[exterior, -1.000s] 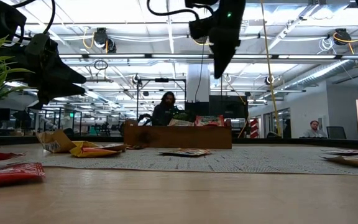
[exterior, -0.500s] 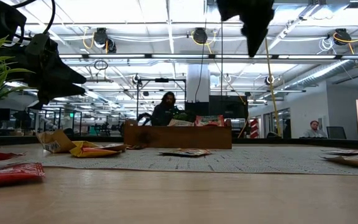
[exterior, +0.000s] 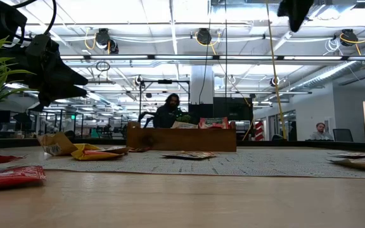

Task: Pick & Place Tea
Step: Put the gold tea bag into the middle section of the wooden organizer

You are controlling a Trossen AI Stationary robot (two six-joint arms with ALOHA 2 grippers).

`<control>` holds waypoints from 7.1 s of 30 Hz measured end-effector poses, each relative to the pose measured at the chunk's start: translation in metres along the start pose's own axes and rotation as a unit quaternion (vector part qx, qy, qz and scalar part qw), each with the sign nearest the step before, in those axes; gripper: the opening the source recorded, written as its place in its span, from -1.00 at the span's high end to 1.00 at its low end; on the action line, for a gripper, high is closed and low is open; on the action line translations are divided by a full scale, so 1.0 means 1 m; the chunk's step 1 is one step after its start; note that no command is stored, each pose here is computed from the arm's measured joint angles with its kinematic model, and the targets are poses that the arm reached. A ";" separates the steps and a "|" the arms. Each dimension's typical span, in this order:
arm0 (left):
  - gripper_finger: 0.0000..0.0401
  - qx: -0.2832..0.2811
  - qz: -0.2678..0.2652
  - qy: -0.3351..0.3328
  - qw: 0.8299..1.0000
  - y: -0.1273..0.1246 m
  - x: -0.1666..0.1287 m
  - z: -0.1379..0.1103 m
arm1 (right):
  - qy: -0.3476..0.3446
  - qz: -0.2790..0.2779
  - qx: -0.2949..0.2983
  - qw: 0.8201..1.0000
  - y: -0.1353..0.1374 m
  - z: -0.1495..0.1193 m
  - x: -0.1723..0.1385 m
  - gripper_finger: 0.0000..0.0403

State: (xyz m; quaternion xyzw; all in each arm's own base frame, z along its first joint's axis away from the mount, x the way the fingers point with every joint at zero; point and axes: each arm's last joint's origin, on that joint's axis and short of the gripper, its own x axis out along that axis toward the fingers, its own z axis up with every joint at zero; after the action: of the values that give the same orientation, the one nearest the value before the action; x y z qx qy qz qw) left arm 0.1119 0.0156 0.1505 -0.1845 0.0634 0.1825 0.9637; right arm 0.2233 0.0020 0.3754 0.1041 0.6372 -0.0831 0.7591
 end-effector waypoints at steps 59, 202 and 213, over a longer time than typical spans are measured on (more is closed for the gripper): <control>-0.06 0.000 0.000 0.000 1.000 0.000 0.000 0.000 | 0.044 -0.003 -0.122 0.992 0.044 -0.108 0.225 0.21; -0.06 0.000 0.000 0.000 1.000 0.000 0.000 0.000 | -0.038 -0.218 -0.084 0.972 -0.018 0.201 0.207 0.82; -0.06 0.000 0.000 0.000 1.000 0.000 0.000 0.000 | -0.007 -0.193 -0.075 0.978 -0.019 0.189 0.226 0.59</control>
State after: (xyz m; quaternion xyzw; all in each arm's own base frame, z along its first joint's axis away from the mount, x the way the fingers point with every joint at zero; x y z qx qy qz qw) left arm 0.1119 0.0156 0.1506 -0.1845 0.0633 0.1825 0.9637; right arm 0.4373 -0.0652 0.1837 -0.0788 0.6444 -0.1811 0.7387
